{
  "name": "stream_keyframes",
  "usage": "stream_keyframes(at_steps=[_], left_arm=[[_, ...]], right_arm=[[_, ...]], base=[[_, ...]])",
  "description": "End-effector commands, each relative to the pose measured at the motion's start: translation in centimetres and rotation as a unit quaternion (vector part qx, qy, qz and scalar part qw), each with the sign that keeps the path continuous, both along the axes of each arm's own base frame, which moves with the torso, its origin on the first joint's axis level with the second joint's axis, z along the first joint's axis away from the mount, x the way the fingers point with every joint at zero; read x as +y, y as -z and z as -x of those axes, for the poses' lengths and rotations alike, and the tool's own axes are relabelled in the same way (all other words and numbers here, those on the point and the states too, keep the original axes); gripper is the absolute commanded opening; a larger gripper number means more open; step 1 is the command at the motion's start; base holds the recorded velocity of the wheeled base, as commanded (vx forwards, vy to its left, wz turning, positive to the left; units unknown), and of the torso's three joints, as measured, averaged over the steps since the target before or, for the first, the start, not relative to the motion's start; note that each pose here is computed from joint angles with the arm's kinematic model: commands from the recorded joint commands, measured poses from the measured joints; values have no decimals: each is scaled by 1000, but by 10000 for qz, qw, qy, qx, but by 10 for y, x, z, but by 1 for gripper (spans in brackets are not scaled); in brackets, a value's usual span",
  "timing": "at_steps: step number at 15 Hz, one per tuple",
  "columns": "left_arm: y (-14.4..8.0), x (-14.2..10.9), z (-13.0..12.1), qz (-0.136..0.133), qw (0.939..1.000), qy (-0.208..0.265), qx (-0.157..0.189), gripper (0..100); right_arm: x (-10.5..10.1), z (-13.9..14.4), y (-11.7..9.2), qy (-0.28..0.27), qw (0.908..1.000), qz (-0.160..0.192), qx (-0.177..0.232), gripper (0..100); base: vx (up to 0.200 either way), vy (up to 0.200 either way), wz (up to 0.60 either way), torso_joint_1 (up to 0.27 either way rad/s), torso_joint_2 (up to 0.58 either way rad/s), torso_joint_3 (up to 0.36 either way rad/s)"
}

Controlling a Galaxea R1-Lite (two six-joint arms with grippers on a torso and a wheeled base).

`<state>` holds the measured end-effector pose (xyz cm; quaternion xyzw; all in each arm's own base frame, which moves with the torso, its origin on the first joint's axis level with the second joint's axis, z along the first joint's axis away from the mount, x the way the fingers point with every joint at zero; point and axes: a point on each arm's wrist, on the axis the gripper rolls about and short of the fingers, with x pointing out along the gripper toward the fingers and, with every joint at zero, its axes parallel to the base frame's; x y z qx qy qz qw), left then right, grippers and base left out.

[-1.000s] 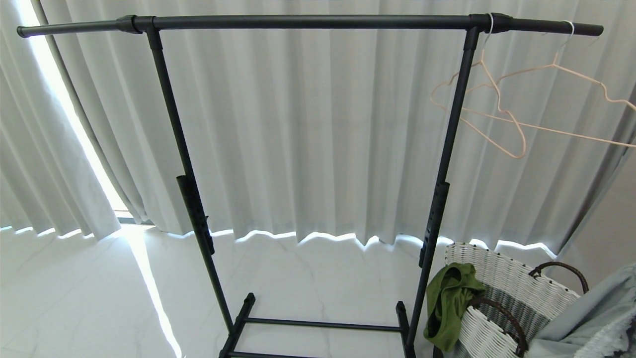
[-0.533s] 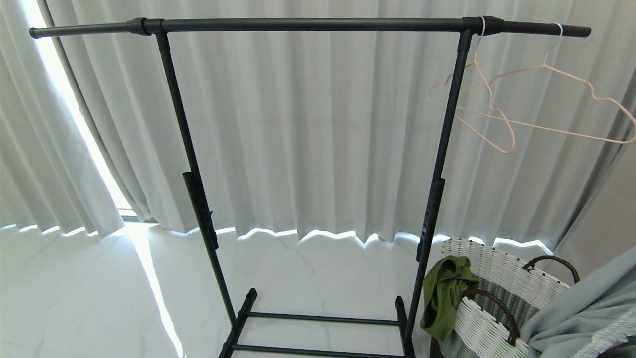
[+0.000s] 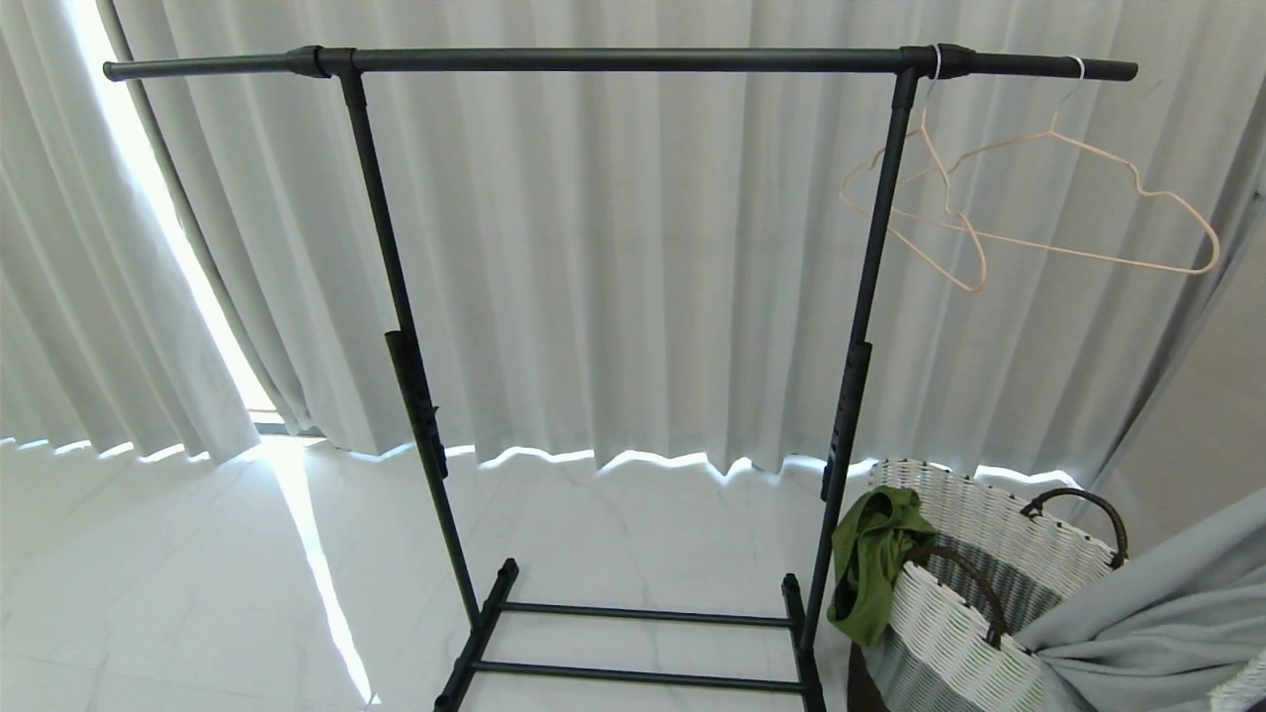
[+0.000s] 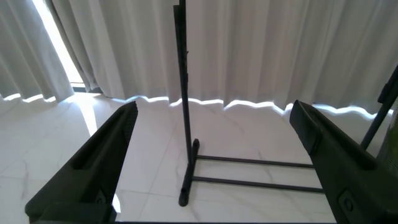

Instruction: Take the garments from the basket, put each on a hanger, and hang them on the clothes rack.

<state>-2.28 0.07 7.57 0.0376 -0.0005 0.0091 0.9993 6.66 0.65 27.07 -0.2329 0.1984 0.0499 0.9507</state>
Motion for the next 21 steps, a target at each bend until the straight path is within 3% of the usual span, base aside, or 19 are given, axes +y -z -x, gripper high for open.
stream_keyframes(at_steps=[1, 7, 11, 18, 21], left_arm=[[0, 0, 0, 1, 10000, -2, 1, 100], [0, 0, 0, 24, 10000, -2, 0, 100], [0, 0, 0, 77, 10000, -1, -1, 100], [0, 0, 0, 77, 10000, -1, -1, 100], [0, 0, 0, 77, 10000, -1, -1, 100]], right_arm=[[1, -2, 2, -75, 10000, 7, 54, 0], [2, -5, 4, -120, 9998, 17, 146, 0], [9, -9, 4, -481, 9986, 15, 199, 0], [33, -24, 5, -1508, 9881, 37, 298, 0], [44, -31, 5, -1744, 9841, -156, 296, 0]], base=[[0, 200, 0, 2, -2, 7], [0, 200, 0, 3, 3, 2], [0, 0, 0, 0, 0, 0], [0, 0, 0, 0, 0, 0], [0, 0, 0, 0, 0, 0]])
